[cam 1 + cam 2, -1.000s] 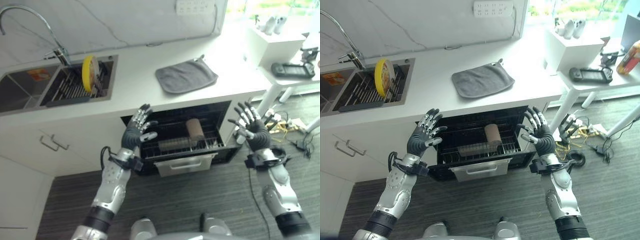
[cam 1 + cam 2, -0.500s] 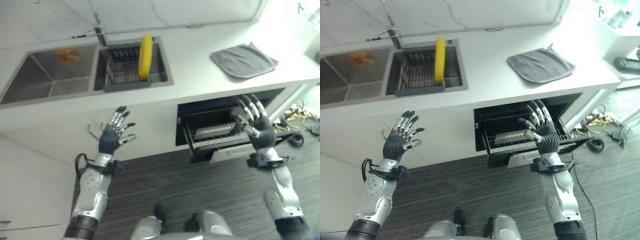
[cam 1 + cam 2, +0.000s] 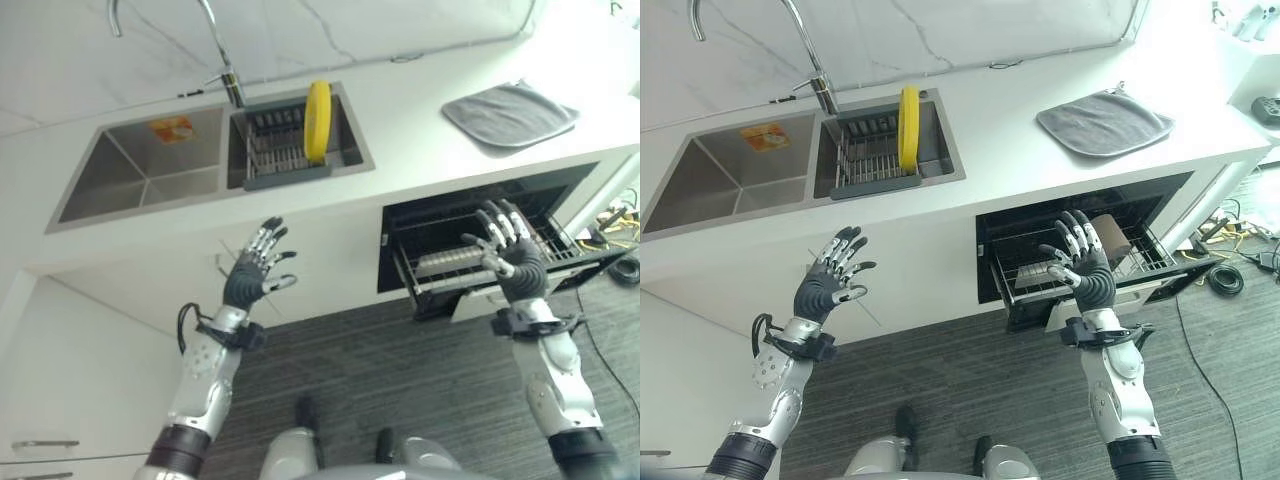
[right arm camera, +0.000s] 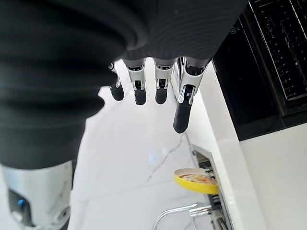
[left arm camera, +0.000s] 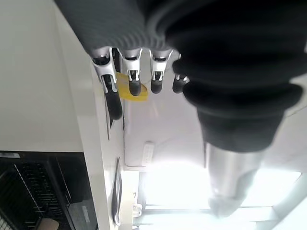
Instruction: Place the dishes in the dishwasher.
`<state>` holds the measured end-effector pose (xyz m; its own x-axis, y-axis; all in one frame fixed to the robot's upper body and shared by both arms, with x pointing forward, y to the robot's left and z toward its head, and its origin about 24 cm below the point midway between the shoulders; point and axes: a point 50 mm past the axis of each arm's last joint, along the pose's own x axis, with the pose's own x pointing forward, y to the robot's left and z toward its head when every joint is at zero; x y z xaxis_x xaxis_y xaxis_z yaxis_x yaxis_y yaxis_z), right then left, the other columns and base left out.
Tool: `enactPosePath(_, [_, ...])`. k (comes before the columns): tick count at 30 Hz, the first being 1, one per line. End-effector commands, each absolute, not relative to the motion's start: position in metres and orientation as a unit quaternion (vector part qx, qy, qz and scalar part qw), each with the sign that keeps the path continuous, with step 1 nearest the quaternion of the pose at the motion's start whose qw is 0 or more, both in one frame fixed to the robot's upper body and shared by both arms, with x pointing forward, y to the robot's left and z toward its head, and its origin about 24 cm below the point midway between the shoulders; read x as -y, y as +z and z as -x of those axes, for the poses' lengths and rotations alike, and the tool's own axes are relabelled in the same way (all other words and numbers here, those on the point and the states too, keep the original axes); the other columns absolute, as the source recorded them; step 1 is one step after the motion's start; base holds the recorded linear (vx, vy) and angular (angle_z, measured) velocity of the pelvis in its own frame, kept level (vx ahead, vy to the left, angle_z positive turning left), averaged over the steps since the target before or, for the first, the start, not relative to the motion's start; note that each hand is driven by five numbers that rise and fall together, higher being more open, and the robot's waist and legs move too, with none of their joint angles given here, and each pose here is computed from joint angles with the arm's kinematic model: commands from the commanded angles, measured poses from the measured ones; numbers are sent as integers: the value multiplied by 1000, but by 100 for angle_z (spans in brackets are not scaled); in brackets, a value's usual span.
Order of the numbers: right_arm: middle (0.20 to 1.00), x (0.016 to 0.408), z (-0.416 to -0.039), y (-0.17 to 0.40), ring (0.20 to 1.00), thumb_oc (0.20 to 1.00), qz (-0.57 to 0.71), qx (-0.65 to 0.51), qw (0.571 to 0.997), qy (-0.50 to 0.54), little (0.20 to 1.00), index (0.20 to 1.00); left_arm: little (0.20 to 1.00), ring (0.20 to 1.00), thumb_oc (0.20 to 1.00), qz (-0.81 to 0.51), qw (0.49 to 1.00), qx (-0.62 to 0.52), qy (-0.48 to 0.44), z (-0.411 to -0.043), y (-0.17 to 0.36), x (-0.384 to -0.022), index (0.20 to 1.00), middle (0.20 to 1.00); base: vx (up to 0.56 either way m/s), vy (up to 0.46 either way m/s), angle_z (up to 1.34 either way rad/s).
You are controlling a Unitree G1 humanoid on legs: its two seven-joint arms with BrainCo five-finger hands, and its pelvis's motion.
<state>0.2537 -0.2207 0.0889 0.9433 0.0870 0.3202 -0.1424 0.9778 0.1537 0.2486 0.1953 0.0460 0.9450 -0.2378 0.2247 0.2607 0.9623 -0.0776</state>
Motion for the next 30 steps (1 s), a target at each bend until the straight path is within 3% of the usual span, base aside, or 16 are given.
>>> enactPosePath(1, [1000,230,-251,115,1000,1000,-81,225,970,54,1000,1000,1000,1000,1000,41,973,184,-136,-247,74,-201,1000,1000,327,372,-43])
enactPosePath(10, [1000,209,-255,108,1000,1000,-123,213,965,88,1000,1000,1000,1000,1000,-23,979,151,-134,-242,74,-207,1000,1000,304,408,-45])
enactPosePath(14, [1000,209,-256,109,1000,1000,-132,208,964,103,1000,1000,1000,1000,1000,-31,979,165,-113,-234,81,-219,1000,1000,18,-87,-49])
enactPosePath(25, [1000,218,-258,114,1000,1000,-111,214,967,86,1000,1000,1000,1000,1000,-13,978,171,-116,-240,75,-200,1000,1000,36,-214,-2])
enactPosePath(30, [1000,196,-262,115,1000,1000,-69,210,967,125,1000,1000,1000,1000,1000,-8,980,166,-109,-231,70,-202,1000,1000,194,-80,-49])
